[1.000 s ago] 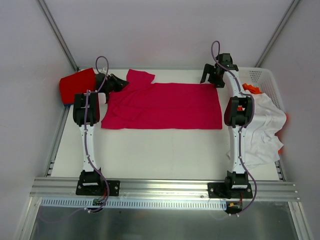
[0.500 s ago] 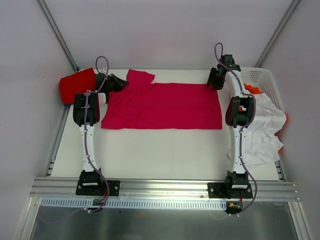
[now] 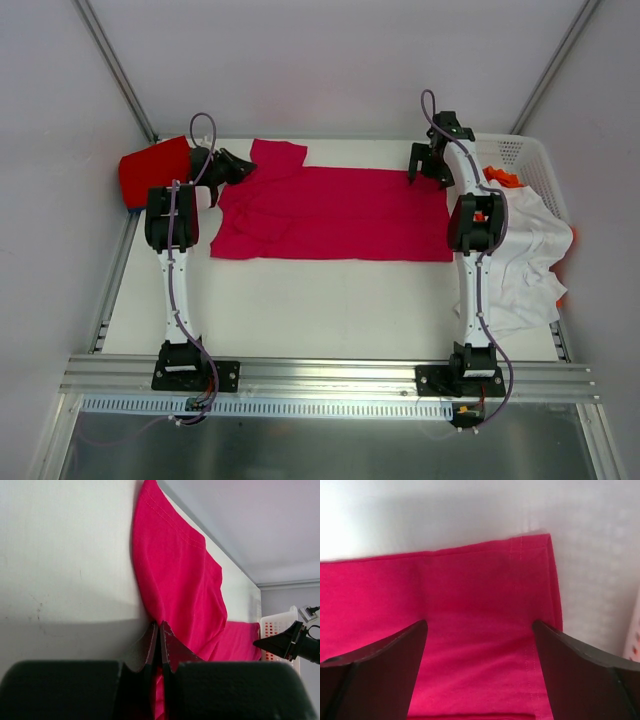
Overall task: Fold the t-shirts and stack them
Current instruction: Fold the tshirt
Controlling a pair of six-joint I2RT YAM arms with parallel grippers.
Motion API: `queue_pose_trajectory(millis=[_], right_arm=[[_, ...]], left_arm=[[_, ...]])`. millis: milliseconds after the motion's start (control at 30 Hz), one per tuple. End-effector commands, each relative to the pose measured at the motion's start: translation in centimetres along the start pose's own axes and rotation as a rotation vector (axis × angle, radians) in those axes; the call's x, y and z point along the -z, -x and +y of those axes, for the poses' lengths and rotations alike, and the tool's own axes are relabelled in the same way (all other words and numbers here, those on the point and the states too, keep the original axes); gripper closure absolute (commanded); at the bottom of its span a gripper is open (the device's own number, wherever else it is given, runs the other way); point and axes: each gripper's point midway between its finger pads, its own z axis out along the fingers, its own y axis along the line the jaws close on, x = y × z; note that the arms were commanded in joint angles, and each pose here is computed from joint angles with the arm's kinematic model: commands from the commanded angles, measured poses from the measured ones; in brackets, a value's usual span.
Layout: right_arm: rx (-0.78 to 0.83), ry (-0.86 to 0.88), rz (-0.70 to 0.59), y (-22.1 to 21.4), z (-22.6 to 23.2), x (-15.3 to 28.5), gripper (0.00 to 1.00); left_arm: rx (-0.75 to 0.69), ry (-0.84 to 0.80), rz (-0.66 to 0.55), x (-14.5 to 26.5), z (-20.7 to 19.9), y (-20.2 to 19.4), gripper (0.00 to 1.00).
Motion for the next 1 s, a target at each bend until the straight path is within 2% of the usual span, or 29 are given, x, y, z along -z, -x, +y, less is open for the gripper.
queue_pose_trajectory(millis=[0, 100, 200, 267, 400, 433, 533, 600, 633, 700, 733, 767, 967], right_arm=[[0.054, -0.220, -0.026, 0.4, -4.5, 1.4, 0.06], [0.082, -0.221, -0.011, 0.0, -4.6, 0.9, 0.05], [0.147, -0.201, 0.084, -2.0, -4.7, 0.2, 0.19], [0.176, -0.194, 0.173, -4.1, -4.9, 0.0, 0.33], [0.243, -0.240, 0.281, -7.7, -4.9, 0.1, 0.48], [0.246, -0.248, 0.279, -7.7, -4.8, 0.3, 0.43], [0.265, -0.193, 0.279, -8.2, -2.8, 0.9, 0.35], [0.287, -0.192, 0.282, -8.4, -2.1, 0.8, 0.39], [0.295, -0.187, 0.287, -8.7, -1.9, 0.6, 0.51], [0.297, -0.181, 0.307, -9.0, -1.6, 0.3, 0.65], [0.303, -0.186, 0.300, -8.9, -1.5, 0.2, 0.84], [0.309, -0.195, 0.294, -8.7, -1.6, 0.4, 0.90], [0.331, -0.259, 0.250, -7.6, -2.6, 0.4, 1.00]], left_arm=[[-0.045, -0.037, -0.039, 1.0, -2.6, 2.1, 1.00], [-0.047, -0.040, -0.039, 0.9, -2.7, 2.1, 1.00], [-0.044, -0.040, -0.040, 1.0, -2.6, 2.2, 1.00], [-0.043, -0.039, -0.041, 0.9, -2.6, 2.2, 1.00], [-0.042, -0.038, -0.041, 0.9, -2.5, 2.2, 1.00], [-0.043, -0.039, -0.041, 0.9, -2.6, 2.2, 1.00], [-0.039, -0.033, -0.041, 0.9, -2.4, 2.3, 1.00], [-0.037, -0.031, -0.041, 0.9, -2.4, 2.2, 1.00], [-0.038, -0.028, -0.043, 0.9, -2.3, 2.2, 1.00], [-0.037, -0.028, -0.041, 1.0, -2.4, 2.1, 1.00], [-0.033, -0.026, -0.041, 1.0, -2.3, 2.1, 1.00], [-0.034, -0.026, -0.041, 1.0, -2.3, 2.1, 1.00], [-0.032, -0.024, -0.037, 1.0, -2.3, 2.0, 1.00]])
